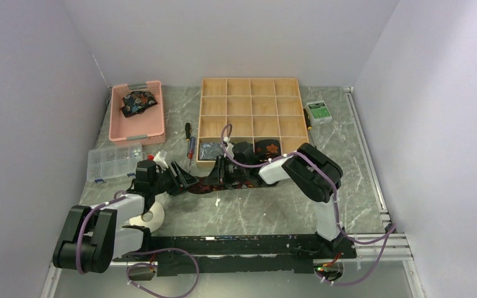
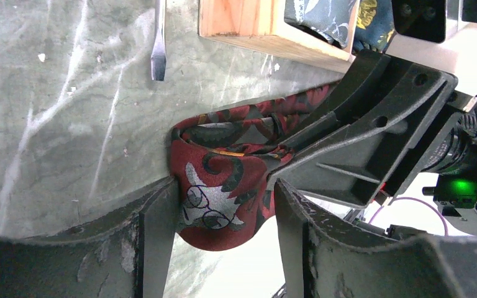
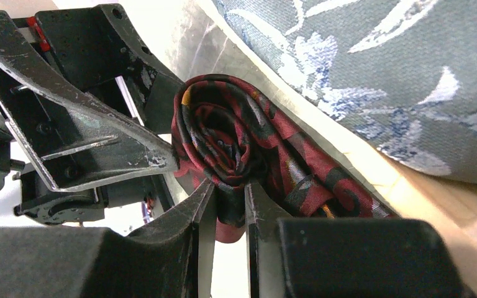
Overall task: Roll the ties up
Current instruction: Roll the tie at the center of the board.
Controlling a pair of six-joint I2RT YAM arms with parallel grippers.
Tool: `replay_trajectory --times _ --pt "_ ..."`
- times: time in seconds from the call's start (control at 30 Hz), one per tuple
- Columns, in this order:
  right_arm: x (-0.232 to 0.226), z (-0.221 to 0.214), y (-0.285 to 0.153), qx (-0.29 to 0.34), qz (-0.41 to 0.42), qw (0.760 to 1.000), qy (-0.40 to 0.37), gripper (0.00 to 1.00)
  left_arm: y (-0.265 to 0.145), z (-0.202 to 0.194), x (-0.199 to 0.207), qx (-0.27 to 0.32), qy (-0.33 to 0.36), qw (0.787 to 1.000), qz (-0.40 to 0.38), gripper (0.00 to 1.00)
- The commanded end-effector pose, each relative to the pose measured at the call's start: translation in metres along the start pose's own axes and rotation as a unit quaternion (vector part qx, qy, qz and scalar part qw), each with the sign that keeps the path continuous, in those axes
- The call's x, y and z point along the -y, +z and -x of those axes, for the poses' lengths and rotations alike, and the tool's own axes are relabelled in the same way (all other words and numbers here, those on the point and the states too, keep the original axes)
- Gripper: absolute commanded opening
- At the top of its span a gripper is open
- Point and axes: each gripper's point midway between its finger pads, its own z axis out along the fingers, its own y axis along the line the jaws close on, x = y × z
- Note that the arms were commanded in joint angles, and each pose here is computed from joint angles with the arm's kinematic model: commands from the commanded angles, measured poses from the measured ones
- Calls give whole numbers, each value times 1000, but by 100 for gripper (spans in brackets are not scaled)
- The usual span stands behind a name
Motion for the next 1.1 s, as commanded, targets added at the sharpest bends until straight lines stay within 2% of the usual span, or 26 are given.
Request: replay_trajectory --times 0.0,0.2,0.3,0.47,0.57,0.67,0.77,0.97,1.07 --pt "3 3 2 11 6 1000 -11 20 -3 -8 17 -19 23 998 -48 62" --pt "0 4 3 12 9 1000 -10 20 1 -17 21 -37 43 997 -49 58" --pt "0 5 3 14 10 1000 -11 20 2 -20 21 -43 50 997 -44 45" --pt "-4 6 -1 16 10 1000 -15 22 2 -19 19 -41 57 997 -25 17" --pt "-9 11 -6 23 -1 1000 -21 33 1 -16 18 -37 59 998 -5 4" --pt "-9 16 -17 34 -30 999 -25 50 -3 -8 16 -30 65 997 33 3" --pt "-10 21 -35 47 -67 996 -31 60 -9 -4 7 -32 73 992 95 3" --pt "6 20 -86 86 -135 986 -48 64 -20 4 -1 -55 115 965 229 3" --pt "15 20 -114 119 -173 976 -61 64 -24 12 -1 -60 154 940 298 3"
